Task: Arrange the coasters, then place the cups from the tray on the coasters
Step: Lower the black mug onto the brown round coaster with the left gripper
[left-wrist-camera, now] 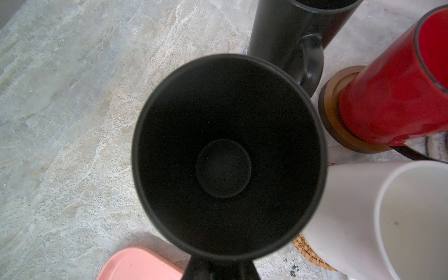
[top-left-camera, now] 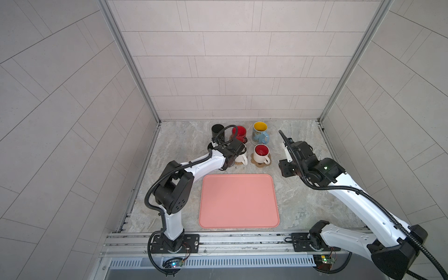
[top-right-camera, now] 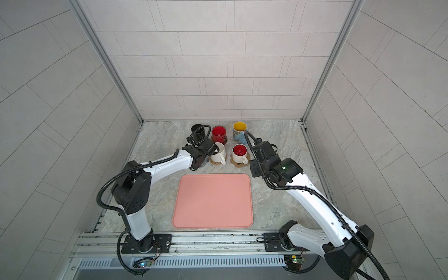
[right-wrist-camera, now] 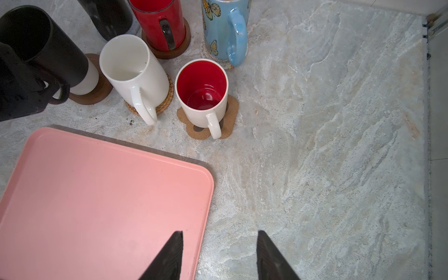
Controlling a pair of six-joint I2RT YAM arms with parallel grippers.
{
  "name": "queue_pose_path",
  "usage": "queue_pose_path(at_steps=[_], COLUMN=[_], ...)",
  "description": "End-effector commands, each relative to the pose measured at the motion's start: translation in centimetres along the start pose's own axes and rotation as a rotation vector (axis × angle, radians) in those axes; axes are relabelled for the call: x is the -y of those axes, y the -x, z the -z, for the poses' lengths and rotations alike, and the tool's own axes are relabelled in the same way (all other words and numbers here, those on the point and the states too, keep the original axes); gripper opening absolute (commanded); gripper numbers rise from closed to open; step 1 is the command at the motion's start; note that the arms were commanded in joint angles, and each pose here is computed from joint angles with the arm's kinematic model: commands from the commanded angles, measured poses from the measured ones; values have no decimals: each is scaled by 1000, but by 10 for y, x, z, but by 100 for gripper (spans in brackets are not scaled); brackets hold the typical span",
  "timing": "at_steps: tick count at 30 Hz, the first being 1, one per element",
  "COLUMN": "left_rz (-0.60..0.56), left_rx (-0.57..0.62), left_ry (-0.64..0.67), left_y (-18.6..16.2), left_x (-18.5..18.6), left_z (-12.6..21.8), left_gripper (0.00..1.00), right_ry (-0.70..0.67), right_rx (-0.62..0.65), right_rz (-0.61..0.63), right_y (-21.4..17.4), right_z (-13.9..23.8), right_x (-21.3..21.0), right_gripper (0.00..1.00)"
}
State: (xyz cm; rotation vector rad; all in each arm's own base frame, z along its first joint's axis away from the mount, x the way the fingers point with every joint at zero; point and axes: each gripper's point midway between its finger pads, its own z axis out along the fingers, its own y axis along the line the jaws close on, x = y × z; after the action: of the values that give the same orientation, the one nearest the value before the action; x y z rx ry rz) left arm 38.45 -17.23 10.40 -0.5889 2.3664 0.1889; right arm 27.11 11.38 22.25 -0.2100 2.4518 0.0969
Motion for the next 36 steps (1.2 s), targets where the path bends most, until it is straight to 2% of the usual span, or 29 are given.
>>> queue_pose_path(at_steps=[1, 27, 36], left_rz=[77, 67, 59], left_rx=[90, 50, 18], left_ry=[5, 45, 43], left_y=[25, 10, 4], left_x=[1, 0, 4], left_z=[3, -17, -21], left_gripper=[11, 11, 20], right_ry=[3, 4, 4], right_rx=[-8, -33, -34], right_rz=[6, 6, 1], right_y=[-5, -6, -7], right_z=[3, -5, -4], right_x=[3, 7, 8], right_gripper=[51, 51, 51])
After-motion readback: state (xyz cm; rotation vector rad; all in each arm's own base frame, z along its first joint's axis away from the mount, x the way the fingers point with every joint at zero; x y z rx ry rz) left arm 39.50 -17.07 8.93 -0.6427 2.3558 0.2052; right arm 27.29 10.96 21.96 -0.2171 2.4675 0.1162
